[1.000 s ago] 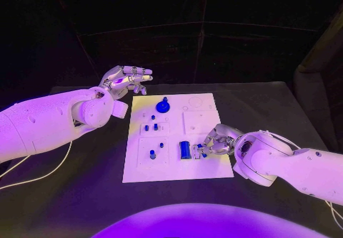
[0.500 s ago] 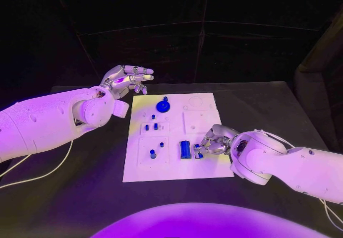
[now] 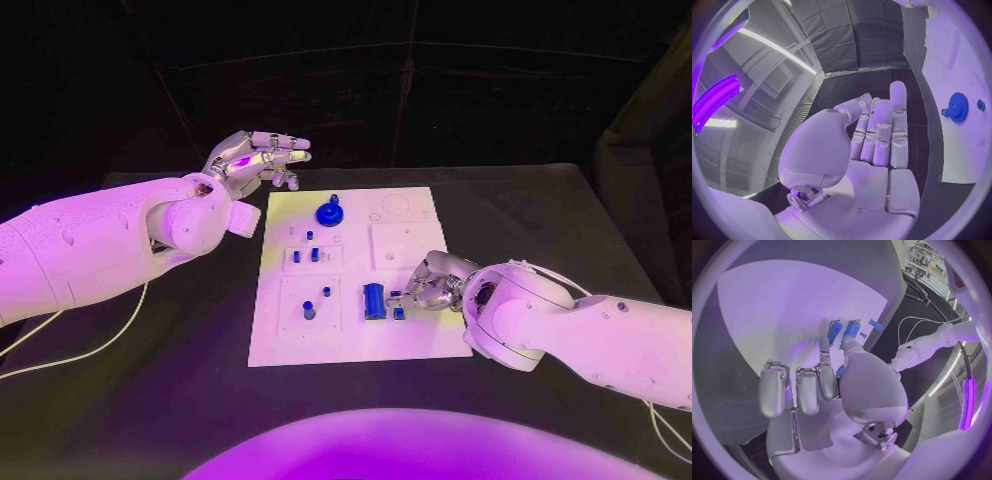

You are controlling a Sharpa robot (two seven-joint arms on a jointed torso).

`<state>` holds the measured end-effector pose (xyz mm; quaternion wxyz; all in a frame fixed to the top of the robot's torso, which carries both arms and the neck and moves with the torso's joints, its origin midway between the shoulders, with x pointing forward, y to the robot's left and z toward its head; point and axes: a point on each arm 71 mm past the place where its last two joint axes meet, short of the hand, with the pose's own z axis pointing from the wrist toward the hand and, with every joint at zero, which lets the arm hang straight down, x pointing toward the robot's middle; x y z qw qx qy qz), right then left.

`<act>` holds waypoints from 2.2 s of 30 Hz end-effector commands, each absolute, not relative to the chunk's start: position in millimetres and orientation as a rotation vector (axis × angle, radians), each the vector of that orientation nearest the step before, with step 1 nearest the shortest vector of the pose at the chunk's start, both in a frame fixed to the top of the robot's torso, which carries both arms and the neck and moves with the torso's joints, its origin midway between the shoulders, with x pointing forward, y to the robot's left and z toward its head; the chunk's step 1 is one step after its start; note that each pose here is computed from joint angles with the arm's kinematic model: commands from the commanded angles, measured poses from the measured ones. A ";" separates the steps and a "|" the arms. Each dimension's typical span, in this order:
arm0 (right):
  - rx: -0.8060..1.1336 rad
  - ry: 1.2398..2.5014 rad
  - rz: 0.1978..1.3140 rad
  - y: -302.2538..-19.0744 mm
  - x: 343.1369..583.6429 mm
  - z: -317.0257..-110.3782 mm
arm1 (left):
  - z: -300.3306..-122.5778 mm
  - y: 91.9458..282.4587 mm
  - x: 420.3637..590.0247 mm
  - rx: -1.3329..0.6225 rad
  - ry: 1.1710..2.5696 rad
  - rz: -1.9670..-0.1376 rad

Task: Assemble the parts on the task board

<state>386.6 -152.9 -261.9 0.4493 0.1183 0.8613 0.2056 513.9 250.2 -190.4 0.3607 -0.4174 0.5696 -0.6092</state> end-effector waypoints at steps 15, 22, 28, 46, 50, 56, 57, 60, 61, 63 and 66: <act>0.231 2.091 0.556 -155.2 383.7 -255.7 | -189.0 249.5 513.5 -1.074 1.472 -1.586; 0.188 2.110 0.608 -159.5 377.1 -252.7 | -189.1 250.2 513.6 -1.075 1.472 -1.584; 0.182 2.122 0.604 -163.4 376.5 -253.4 | -189.4 250.1 513.9 -1.075 1.473 -1.584; 0.161 2.141 0.539 -163.6 387.6 -262.6 | -189.5 250.0 513.7 -1.076 1.477 -1.585; 0.136 2.145 0.535 -158.2 389.8 -264.5 | -189.6 250.1 513.9 -1.076 1.476 -1.585; 0.132 2.123 0.530 -155.2 392.2 -264.4 | -189.6 250.2 513.9 -1.076 1.477 -1.585; 0.136 2.116 0.532 -155.5 392.5 -263.9 | -189.6 250.3 513.9 -1.076 1.476 -1.584; 0.154 2.092 0.550 -156.9 392.6 -262.0 | -189.6 250.7 513.9 -1.076 1.476 -1.583; 0.168 2.085 0.560 -157.7 392.5 -261.3 | -189.7 250.8 513.9 -1.077 1.476 -1.583; 0.208 2.078 0.583 -160.2 392.3 -260.4 | -189.7 251.0 513.9 -1.077 1.476 -1.582; 0.307 2.074 0.648 -167.6 391.3 -259.2 | -189.7 251.0 514.0 -1.077 1.475 -1.582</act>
